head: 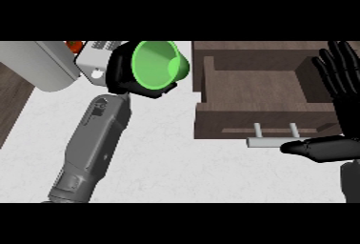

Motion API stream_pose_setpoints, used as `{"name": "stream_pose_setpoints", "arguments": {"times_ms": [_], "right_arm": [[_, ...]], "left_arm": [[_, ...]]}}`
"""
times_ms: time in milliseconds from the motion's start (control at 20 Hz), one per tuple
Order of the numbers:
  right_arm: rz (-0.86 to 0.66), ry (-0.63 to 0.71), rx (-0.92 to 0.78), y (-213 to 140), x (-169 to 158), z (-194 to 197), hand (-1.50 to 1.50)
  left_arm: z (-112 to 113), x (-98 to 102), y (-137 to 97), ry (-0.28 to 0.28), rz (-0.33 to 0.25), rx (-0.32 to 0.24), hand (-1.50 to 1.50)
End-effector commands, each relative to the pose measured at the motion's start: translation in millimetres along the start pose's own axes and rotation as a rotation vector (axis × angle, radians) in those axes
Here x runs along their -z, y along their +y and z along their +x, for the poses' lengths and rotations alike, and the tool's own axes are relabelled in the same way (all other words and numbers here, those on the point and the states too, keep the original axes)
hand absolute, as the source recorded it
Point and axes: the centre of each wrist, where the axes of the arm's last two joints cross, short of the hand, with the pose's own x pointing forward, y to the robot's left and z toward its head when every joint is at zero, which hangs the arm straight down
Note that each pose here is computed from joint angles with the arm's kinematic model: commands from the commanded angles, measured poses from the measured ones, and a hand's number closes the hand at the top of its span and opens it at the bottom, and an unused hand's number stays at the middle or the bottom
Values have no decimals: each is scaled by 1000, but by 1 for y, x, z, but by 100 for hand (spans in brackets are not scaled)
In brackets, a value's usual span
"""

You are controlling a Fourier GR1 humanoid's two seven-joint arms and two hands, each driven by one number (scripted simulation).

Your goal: Pick up the cup, place it into the drawer and close the drawer

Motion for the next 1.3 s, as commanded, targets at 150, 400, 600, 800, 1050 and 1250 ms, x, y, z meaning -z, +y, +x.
{"name": "stream_pose_setpoints", "arguments": {"times_ms": [150,400,600,800,1050,1250], "right_arm": [[-12,-12,-6,-5,-2,-6,-150],[-9,0,-4,-6,8,1,-150],[26,-25,-4,-3,8,-14,-150],[43,-37,26,6,13,-4,-150],[86,-51,27,19,27,0,-150],[112,-86,35,16,32,11,-150]], "left_arm": [[59,70,-64,-7,-44,39,150],[71,99,-101,100,-29,99,150],[62,108,-109,212,-28,156,150],[56,109,-121,270,-9,237,150],[33,93,-114,380,-78,292,150],[21,82,-110,458,-153,345,150]]}}
